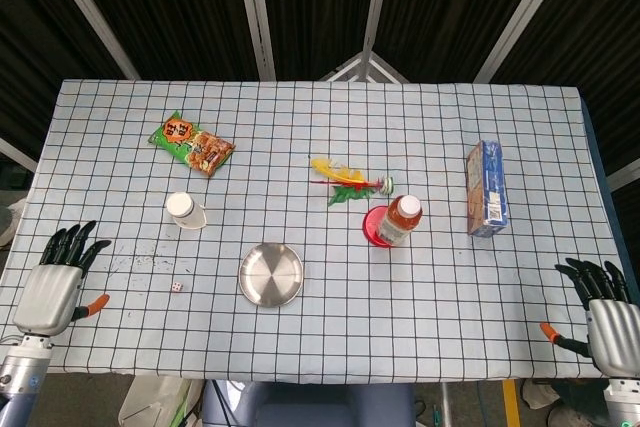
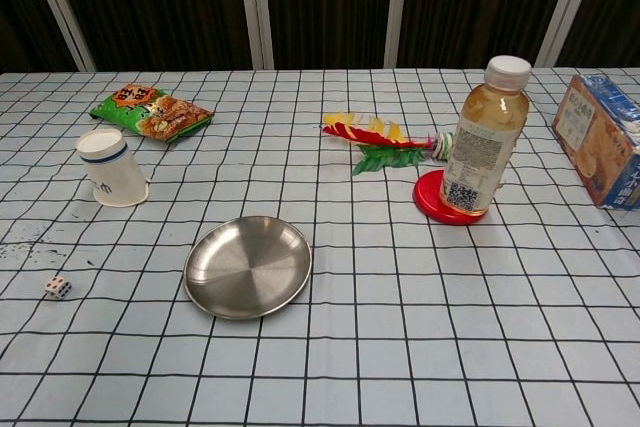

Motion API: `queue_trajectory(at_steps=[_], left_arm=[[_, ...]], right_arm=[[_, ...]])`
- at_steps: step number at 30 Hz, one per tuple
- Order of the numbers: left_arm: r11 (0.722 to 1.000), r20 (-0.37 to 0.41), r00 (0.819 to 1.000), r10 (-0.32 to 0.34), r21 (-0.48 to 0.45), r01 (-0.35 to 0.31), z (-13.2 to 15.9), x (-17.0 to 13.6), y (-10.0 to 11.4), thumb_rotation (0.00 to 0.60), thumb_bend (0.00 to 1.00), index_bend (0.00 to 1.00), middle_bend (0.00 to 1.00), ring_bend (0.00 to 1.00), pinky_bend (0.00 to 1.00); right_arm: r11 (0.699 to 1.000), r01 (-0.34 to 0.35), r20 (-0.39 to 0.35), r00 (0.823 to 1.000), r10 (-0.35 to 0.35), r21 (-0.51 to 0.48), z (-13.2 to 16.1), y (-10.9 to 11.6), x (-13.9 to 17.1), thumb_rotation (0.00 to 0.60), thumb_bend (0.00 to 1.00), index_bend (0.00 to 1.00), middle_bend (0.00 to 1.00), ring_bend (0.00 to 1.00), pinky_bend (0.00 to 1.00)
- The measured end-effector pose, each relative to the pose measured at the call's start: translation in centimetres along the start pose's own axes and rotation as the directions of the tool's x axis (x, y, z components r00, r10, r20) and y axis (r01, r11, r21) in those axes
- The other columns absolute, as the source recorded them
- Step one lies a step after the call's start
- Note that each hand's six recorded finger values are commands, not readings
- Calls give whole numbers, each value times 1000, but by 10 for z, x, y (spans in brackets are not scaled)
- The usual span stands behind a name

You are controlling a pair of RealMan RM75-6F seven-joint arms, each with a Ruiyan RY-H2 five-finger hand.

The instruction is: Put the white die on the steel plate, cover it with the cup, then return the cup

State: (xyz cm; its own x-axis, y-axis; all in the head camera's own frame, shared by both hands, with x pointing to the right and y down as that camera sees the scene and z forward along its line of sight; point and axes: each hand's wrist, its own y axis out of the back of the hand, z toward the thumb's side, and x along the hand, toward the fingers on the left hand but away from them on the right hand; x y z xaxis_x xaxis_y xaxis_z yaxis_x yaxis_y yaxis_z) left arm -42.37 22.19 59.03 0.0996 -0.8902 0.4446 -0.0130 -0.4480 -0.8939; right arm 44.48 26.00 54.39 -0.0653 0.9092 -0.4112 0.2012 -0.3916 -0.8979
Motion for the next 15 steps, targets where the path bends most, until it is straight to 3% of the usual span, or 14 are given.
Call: queue_trajectory(at_steps=[8,15], left_arm=[[1000,-1,1000,-25,8,25,1,4,-6,600,280,285,0,0,30],[995,17,995,-94,45,93,10,21,-19,600,280,339,0,0,30]], right_arm=[[1000,1,11,1000,-1,-6,-2,2,2,600,96,223,188,126,0],[1000,-15,15,1000,15,-6,-2,-1,1,600,96,223,188,126,0]])
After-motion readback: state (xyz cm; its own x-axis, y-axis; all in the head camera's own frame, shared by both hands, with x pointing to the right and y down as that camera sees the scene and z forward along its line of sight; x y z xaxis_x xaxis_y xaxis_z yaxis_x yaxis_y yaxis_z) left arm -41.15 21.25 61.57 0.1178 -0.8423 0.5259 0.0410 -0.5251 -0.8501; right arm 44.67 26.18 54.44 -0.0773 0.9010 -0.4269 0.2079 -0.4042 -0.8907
